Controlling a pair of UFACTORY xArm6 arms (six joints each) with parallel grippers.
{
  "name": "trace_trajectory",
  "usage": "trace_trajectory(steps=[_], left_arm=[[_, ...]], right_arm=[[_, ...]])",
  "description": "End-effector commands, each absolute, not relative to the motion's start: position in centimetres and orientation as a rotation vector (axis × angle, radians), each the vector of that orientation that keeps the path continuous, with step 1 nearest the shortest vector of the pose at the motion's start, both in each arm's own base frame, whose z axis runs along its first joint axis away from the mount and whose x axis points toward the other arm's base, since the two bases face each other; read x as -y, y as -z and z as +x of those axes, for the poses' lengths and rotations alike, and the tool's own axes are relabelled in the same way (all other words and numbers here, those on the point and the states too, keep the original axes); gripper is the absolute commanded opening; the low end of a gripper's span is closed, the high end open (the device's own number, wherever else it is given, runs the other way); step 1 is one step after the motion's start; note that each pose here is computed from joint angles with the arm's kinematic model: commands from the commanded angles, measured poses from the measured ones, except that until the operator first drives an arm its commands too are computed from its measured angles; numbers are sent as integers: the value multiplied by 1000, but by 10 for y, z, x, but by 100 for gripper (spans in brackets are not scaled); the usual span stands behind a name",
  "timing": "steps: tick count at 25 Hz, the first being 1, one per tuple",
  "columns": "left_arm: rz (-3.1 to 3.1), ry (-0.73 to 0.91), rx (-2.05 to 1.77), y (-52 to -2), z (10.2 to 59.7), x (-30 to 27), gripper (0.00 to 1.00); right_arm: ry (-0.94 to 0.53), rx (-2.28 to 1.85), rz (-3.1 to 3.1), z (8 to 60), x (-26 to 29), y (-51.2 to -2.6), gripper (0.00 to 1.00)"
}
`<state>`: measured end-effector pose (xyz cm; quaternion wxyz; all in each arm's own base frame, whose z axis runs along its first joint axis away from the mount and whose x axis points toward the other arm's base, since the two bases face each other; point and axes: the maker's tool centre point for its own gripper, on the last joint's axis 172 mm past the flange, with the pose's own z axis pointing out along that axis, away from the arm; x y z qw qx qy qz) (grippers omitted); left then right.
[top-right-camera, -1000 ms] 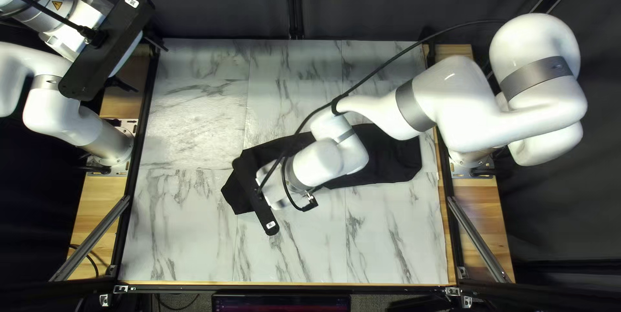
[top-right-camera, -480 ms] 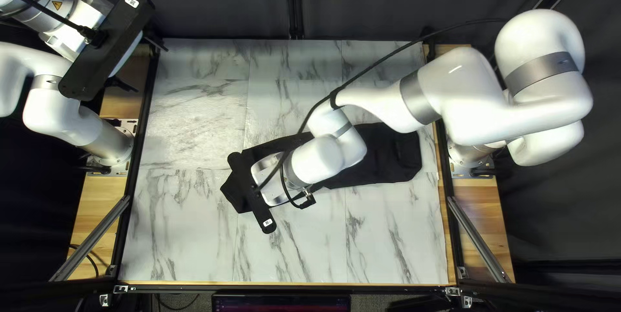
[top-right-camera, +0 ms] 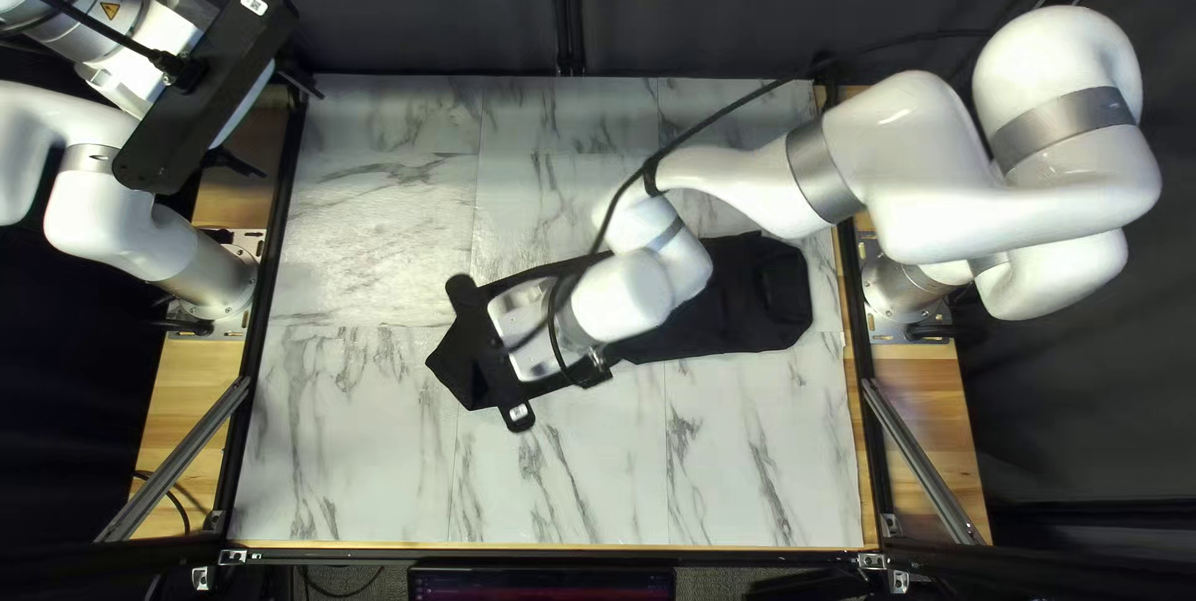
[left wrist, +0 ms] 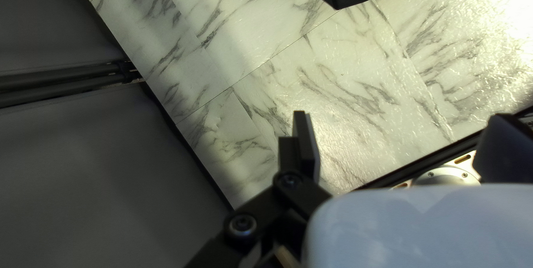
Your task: Fold t-shirt
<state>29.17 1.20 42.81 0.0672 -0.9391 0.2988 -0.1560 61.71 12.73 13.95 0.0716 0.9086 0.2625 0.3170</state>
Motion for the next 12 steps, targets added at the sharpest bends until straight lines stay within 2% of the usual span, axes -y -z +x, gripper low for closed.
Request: trace_trajectory(steps=[1, 5, 12], left_arm=[[-2830, 470, -901, -428, 292, -12, 100], [-2830, 470, -901, -428, 292, -12, 100], [-2830, 470, -901, -428, 292, -12, 100]], right_arm=[[-960, -784, 2765, 611, -126, -121, 100], [-983, -742, 2791, 588, -143, -111, 100], [-997, -710, 2815, 564, -206, -98, 100]])
